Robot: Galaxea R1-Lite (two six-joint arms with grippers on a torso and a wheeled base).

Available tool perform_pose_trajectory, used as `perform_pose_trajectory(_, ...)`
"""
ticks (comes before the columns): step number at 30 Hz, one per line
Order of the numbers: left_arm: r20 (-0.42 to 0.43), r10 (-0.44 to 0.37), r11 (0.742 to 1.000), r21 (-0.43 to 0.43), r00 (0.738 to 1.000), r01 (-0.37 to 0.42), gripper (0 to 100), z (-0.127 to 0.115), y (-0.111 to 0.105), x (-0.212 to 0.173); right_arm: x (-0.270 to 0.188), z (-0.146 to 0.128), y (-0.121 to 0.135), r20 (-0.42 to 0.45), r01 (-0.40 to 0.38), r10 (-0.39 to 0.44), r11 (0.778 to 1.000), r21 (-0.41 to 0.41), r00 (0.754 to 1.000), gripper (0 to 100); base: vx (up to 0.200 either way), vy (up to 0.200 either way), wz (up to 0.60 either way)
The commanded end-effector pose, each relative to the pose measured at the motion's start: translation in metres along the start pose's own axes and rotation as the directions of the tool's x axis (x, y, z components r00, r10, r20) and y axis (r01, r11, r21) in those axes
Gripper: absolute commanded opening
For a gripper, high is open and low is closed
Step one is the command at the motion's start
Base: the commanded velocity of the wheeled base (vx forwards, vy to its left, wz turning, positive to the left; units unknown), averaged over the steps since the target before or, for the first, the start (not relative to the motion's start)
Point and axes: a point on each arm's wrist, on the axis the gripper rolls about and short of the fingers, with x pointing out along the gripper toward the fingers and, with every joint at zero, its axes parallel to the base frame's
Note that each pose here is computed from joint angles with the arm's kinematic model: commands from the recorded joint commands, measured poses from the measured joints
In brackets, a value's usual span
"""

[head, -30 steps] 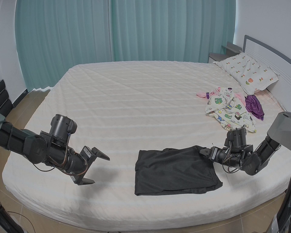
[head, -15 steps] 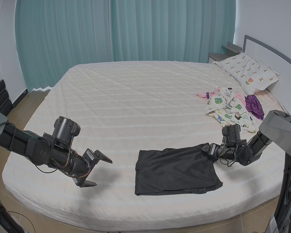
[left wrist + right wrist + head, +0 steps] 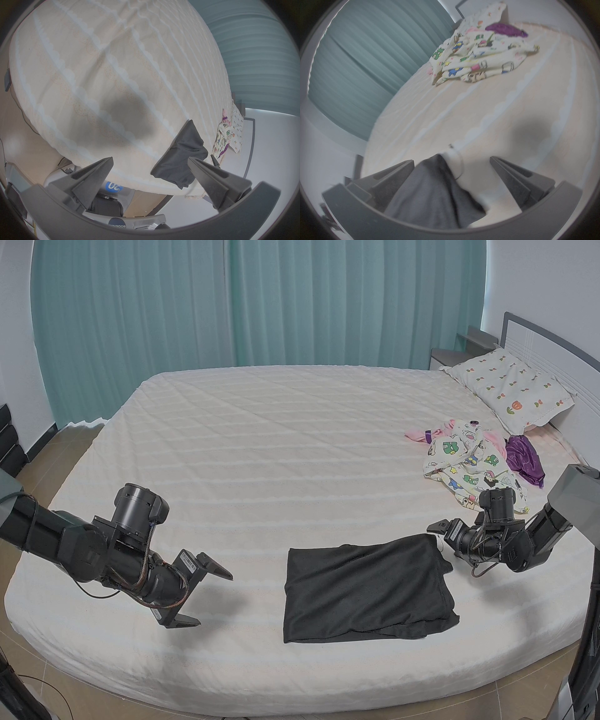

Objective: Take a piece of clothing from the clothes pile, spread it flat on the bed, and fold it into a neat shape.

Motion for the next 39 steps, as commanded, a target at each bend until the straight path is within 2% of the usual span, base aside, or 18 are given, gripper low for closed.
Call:
perform_pose_trajectory(1, -0.005, 0.013, 1.000, -0.006, 1.000, -0.014, 100, 0.001, 0.002, 0.004, -0.007, 0.002, 0.003, -0.031, -0.084, 0.087, 0.992, 0.095, 0.996, 100, 0.000, 0.000, 0.00)
perform_pose_trajectory(7, -0.013, 0.025, 1.000, -0.009, 1.000, -0.025, 100, 0.002, 0.003, 0.009, -0.011, -0.003, -0.010, -0.061, -0.076, 0.084, 0.988, 0.136, 0.995, 100, 0.000, 0.000, 0.00)
perform_pose_trajectory(11, -0.020, 0.028, 1.000, -0.013, 0.999, -0.028, 100, 0.002, 0.005, 0.011, -0.025, -0.009, -0.016, -0.060, -0.109, 0.117, 0.987, 0.122, 0.991, 100, 0.000, 0.000, 0.00)
perform_pose_trajectory(15, -0.024, -0.016, 1.000, -0.003, 1.000, 0.016, 100, 0.000, 0.010, 0.014, -0.064, -0.017, -0.011, -0.055, -0.151, 0.150, 0.989, -0.003, 0.987, 100, 0.000, 0.000, 0.00)
perform_pose_trajectory(16, -0.022, -0.044, 0.999, 0.008, 0.999, 0.044, 100, -0.001, 0.011, 0.014, -0.075, -0.027, -0.011, -0.080, -0.150, 0.144, 0.986, -0.073, 0.986, 100, 0.000, 0.000, 0.00)
perform_pose_trajectory(18, -0.020, -0.071, 0.997, 0.013, 0.997, 0.072, 100, -0.002, 0.013, 0.015, -0.089, -0.041, -0.013, -0.115, -0.156, 0.141, 0.979, -0.133, 0.983, 100, 0.000, 0.000, 0.00)
perform_pose_trajectory(20, -0.016, -0.082, 0.997, 0.013, 0.997, 0.082, 100, -0.002, 0.014, 0.015, -0.100, -0.053, -0.016, -0.163, -0.173, 0.147, 0.972, -0.157, 0.976, 100, 0.000, 0.000, 0.00)
perform_pose_trajectory(23, -0.012, -0.087, 0.996, -0.001, 0.996, 0.087, 100, -0.003, 0.012, 0.015, -0.107, -0.070, -0.019, -0.255, -0.232, 0.188, 0.961, -0.153, 0.948, 100, 0.000, 0.000, 0.00)
perform_pose_trajectory(28, 0.006, -0.109, 0.993, -0.050, 0.994, 0.109, 100, 0.001, 0.004, 0.014, -0.104, -0.074, -0.021, -0.243, -0.259, 0.216, 0.952, -0.161, 0.946, 100, 0.000, 0.000, 0.00)
perform_pose_trajectory(34, 0.005, -0.106, 0.993, -0.053, 0.994, 0.106, 100, 0.001, 0.005, 0.014, -0.095, -0.080, -0.027, -0.252, -0.259, 0.208, 0.947, -0.191, 0.945, 100, 0.000, 0.000, 0.00)
perform_pose_trajectory(39, 0.004, -0.103, 0.993, -0.054, 0.995, 0.103, 100, 0.001, 0.005, 0.015, -0.092, -0.084, -0.031, -0.270, -0.245, 0.190, 0.951, -0.189, 0.944, 100, 0.000, 0.000, 0.00)
